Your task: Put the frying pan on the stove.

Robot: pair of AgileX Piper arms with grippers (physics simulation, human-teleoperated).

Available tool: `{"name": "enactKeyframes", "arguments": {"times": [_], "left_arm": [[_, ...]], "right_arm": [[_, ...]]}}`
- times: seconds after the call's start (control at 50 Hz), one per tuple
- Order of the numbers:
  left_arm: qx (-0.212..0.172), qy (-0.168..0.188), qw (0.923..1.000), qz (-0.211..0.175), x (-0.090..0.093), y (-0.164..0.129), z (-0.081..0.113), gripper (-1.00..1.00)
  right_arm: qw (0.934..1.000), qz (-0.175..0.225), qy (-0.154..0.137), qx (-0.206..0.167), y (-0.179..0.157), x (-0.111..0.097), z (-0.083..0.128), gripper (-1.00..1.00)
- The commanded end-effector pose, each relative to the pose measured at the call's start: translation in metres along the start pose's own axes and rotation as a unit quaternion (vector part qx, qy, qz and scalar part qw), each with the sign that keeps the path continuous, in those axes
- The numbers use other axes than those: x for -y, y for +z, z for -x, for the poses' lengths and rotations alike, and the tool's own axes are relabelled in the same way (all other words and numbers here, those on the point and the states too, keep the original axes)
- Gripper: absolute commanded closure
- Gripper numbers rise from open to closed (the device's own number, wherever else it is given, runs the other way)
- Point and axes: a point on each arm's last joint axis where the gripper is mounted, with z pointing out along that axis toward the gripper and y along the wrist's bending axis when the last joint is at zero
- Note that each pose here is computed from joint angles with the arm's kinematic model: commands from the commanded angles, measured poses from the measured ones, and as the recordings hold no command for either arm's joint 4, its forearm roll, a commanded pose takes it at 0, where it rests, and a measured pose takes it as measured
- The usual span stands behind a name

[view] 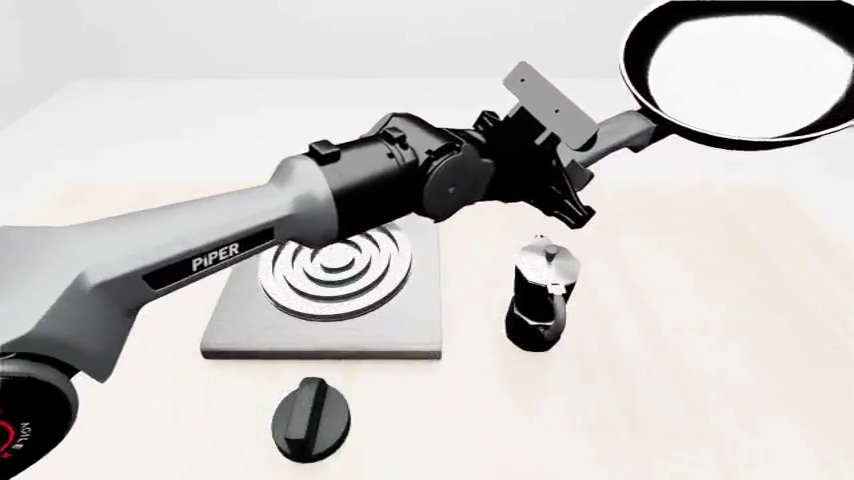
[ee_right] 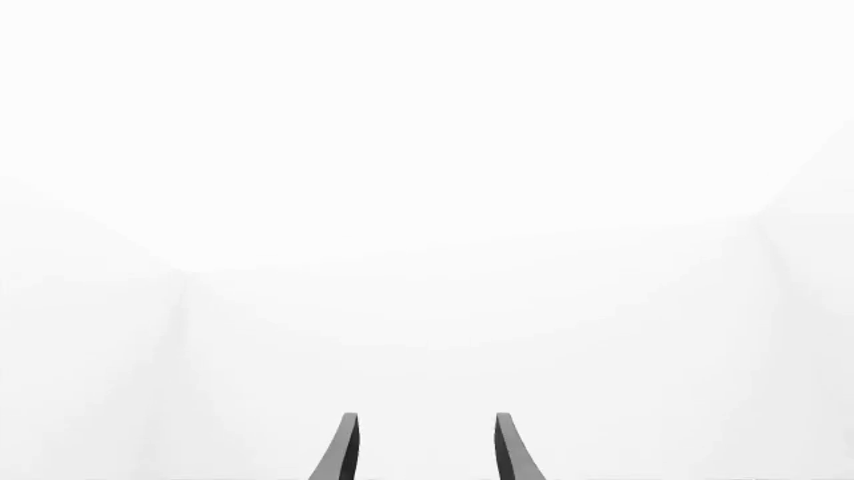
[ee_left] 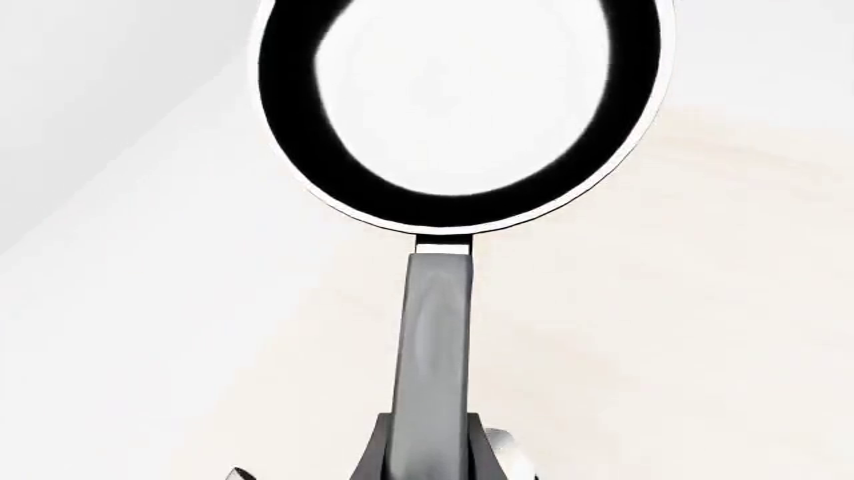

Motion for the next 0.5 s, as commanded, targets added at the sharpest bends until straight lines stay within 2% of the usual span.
{"name": "enactKeyframes", "arguments": {"times": [0.02,0.16,0.5], "left_arm": [[0.031,-0.012,0.9993,0.017,-0.014,-0.037,0.010,1.00],[0.033,-0.015,0.9988,0.031,-0.025,-0.055,0.006,1.00],[0.034,-0.020,0.9978,0.053,-0.038,-0.094,-0.006,1.00]], "right_arm": [[1.0000,0.000,-0.002,-0.003,0.006,0.000,-0.007,-1.00],[1.0000,0.001,-0.002,-0.004,0.010,0.001,-0.011,-1.00],[1.0000,0.000,-0.003,-0.002,0.006,0.000,-0.007,-1.00]]}}
